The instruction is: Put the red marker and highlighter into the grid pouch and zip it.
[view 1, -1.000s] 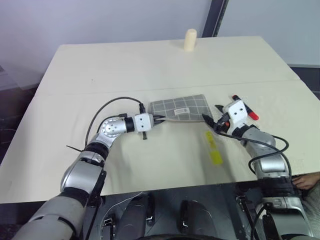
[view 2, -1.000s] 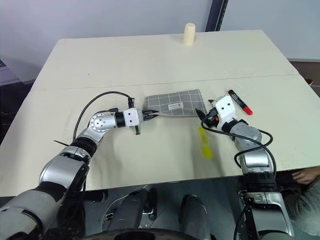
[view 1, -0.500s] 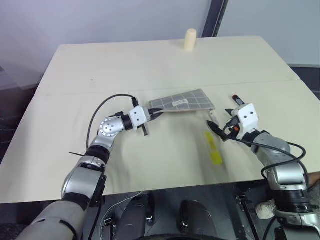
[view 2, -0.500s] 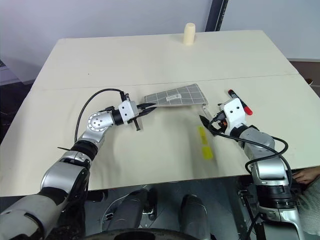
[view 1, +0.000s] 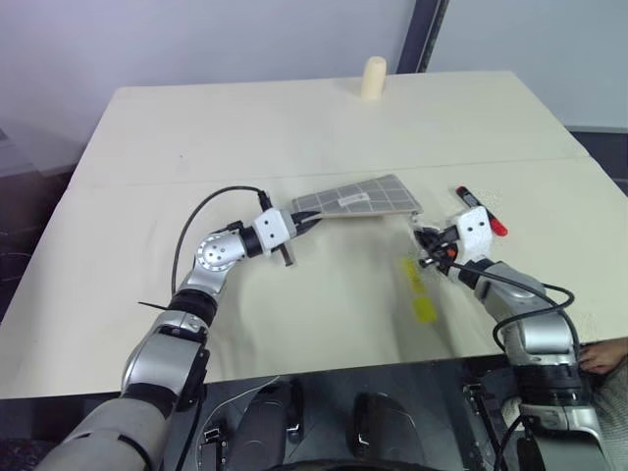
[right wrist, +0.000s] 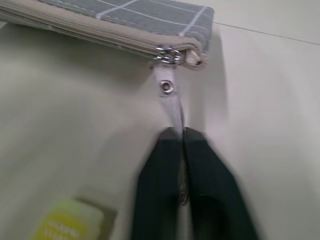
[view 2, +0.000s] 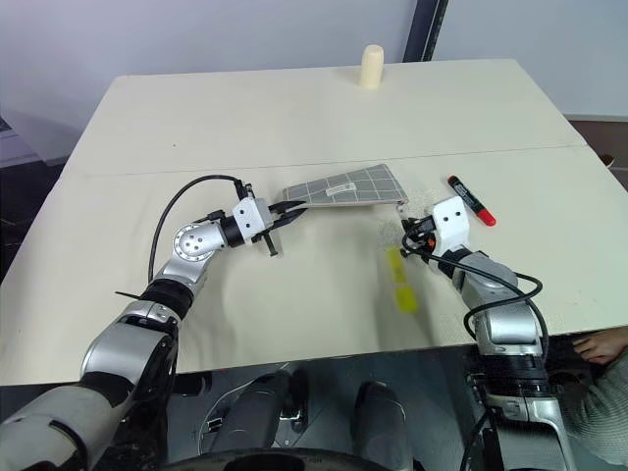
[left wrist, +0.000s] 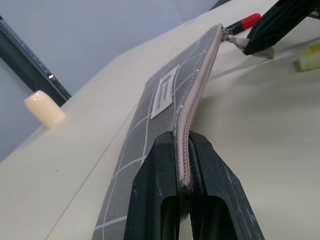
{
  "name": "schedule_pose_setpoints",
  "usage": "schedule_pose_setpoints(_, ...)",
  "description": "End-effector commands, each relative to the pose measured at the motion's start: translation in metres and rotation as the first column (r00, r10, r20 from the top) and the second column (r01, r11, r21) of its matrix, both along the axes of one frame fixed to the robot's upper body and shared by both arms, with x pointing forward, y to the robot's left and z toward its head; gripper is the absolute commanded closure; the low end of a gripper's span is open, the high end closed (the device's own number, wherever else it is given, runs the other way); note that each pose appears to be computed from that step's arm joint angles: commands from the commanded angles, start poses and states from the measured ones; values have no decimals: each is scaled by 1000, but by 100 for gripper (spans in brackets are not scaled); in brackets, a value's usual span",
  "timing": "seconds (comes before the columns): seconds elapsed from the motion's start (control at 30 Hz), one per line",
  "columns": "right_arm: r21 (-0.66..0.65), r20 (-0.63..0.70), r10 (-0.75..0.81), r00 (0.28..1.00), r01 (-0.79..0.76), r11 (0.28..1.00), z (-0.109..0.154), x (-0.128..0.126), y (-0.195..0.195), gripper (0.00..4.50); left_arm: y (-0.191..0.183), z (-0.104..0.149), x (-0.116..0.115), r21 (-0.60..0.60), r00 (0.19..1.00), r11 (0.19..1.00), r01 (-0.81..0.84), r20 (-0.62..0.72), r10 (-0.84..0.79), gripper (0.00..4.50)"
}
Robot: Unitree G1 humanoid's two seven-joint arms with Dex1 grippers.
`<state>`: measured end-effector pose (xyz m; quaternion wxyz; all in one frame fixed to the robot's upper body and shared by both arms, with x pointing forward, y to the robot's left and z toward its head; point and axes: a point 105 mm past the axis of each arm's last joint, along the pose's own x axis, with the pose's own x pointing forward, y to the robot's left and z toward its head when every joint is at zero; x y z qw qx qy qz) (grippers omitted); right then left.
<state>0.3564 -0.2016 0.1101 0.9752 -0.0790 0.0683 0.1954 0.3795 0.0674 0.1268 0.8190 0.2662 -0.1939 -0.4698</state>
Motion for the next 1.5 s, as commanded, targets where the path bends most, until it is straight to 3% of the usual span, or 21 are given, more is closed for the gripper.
schedule_pose_setpoints(0.03,0,62,26,998,-26,1000,17,6,8,447,1,11,1,-16,999,1000,-5,46,5,450)
schedule_pose_setpoints(0.17,-34,113,104,988,-101,994,31,8,34,447,2,9,1,-6,999,1000,-10,47,10,450)
schedule_pose_setpoints(0.3,-90,168,237,957,-225,970,42,10,87,447,-3,5,0,12,998,1000,-11,56,11,450)
schedule_pose_setpoints(0.57,-113,192,381,904,-365,924,45,4,142,447,-7,2,-2,19,998,1000,-11,62,10,450)
schedule_pose_setpoints(0.7,-183,162,500,851,-472,862,37,-8,168,447,-7,1,-2,22,998,1000,-14,63,13,450)
schedule_pose_setpoints(1.07,-313,110,659,744,-603,734,21,-22,202,447,-12,0,-4,31,997,999,-5,75,2,450)
schedule_pose_setpoints(1.27,-301,120,662,740,-608,735,21,-24,199,447,-11,-1,-5,34,997,999,-5,79,2,450)
schedule_pose_setpoints(1.37,-283,116,623,774,-575,768,18,-21,184,364,-10,-1,-5,36,997,999,-8,81,5,450)
schedule_pose_setpoints(1.5,-310,90,592,801,-543,781,11,-25,162,164,-8,-2,-4,43,997,999,-13,82,9,450)
